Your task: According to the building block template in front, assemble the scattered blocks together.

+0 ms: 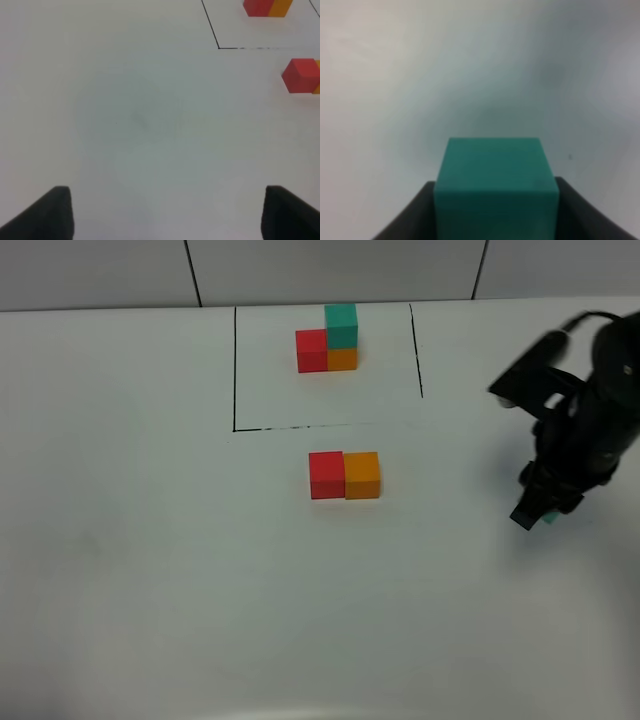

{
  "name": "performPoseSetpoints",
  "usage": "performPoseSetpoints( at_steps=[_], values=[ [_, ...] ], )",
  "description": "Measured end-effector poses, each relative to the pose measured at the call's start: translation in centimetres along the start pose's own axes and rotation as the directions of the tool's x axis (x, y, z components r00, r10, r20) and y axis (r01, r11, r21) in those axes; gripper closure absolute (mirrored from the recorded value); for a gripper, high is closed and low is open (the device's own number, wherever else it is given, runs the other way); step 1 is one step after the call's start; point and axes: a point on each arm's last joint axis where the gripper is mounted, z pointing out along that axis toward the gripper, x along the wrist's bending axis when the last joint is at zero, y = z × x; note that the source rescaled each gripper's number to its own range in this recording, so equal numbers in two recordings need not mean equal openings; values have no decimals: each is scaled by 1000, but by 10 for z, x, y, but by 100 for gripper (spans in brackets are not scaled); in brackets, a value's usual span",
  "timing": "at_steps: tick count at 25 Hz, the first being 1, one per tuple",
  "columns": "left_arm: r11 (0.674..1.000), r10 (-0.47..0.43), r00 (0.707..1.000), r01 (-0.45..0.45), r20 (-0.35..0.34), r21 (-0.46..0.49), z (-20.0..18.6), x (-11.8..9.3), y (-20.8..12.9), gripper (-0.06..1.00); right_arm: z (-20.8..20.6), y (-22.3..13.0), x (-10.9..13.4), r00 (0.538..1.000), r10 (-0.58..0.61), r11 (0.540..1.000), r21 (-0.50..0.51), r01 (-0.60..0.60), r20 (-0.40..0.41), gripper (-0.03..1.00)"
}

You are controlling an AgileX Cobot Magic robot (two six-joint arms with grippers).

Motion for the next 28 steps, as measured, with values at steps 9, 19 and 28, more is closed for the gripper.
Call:
performPoseSetpoints(
  at_steps=[9,19,28],
  values=[
    [1000,0,1000,0,0,0,0,0,0,28,-15,113,43,736,-677,736,18,676,26,97],
    [1000,0,1000,0,0,0,0,0,0,28,14,164,63,626,-777,629,-67,774,-62,97],
    [1000,0,1000,0,0,0,0,0,0,28,23,187,59,664,-747,664,-84,743,-38,97]
  ],
)
